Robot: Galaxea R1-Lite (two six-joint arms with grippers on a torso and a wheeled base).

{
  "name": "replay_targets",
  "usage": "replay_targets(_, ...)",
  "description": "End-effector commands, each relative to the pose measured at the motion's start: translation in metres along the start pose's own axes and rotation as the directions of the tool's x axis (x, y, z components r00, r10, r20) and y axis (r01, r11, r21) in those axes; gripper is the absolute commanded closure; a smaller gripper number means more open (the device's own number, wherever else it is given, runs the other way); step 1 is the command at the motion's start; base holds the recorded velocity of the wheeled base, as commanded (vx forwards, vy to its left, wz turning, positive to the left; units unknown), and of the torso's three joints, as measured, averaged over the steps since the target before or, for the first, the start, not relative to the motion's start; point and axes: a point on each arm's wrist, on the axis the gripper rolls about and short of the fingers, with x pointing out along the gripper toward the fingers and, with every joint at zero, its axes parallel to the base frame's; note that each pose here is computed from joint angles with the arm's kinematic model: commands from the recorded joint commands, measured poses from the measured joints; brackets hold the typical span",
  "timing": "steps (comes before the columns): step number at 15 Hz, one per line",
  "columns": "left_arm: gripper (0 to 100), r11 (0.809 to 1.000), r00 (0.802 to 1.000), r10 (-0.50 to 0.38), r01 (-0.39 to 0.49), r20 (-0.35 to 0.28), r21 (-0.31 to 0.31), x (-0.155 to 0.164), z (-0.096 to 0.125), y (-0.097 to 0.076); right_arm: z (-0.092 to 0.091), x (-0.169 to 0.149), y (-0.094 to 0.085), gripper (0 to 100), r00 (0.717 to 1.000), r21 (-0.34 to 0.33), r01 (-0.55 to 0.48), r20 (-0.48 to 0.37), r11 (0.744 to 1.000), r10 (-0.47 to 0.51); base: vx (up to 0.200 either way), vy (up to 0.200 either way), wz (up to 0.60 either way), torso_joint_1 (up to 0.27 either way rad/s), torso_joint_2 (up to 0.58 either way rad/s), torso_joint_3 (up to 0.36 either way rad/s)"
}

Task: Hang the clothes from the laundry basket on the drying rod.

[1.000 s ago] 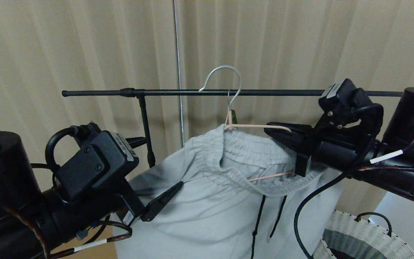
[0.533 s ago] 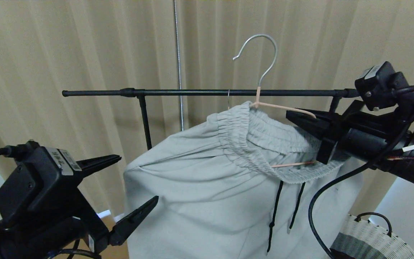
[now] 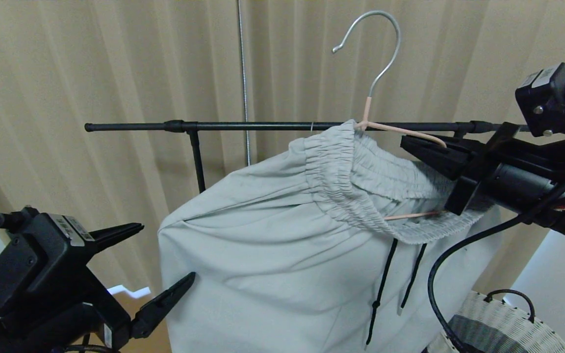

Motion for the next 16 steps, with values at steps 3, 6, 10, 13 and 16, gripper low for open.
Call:
replay_targets(3,0,1.000,1.000,-0.004,0.004,-0.026,-0.001,0.003,-0.004,-0.001,0.002,0.001,-0.001,100,1.000,-0.002,0.001,0.008,1.000,-0.001,0.000,0.000,0.00,0.000,0.00,0.000)
replay_targets(6,0,1.000,0.999,-0.012,0.012,-0.050,0.001,0.010,-0.006,-0.002,0.002,0.001,-0.001,100,1.000,-0.002,0.004,0.007,1.000,-0.004,0.000,0.000,0.00,0.000,0.00,0.000)
replay_targets(10,100,1.000,0.998,-0.004,0.004,-0.064,-0.002,0.012,-0.008,-0.001,-0.001,-0.001,-0.009,100,0.999,-0.002,0.038,-0.009,0.999,-0.038,0.000,0.000,0.00,0.000,0.00,0.000)
replay_targets(13,100,1.000,0.997,0.005,-0.005,-0.082,0.004,0.013,-0.011,0.000,-0.003,0.002,-0.011,100,0.999,-0.001,0.041,-0.016,0.999,-0.041,0.000,0.000,0.00,0.000,0.00,0.000)
replay_targets(16,100,0.999,0.992,0.053,-0.053,-0.113,0.000,0.009,-0.019,0.007,-0.007,0.000,-0.017,100,0.997,-0.001,0.067,-0.032,0.998,-0.067,0.000,0.000,0.00,0.000,0.00,0.000)
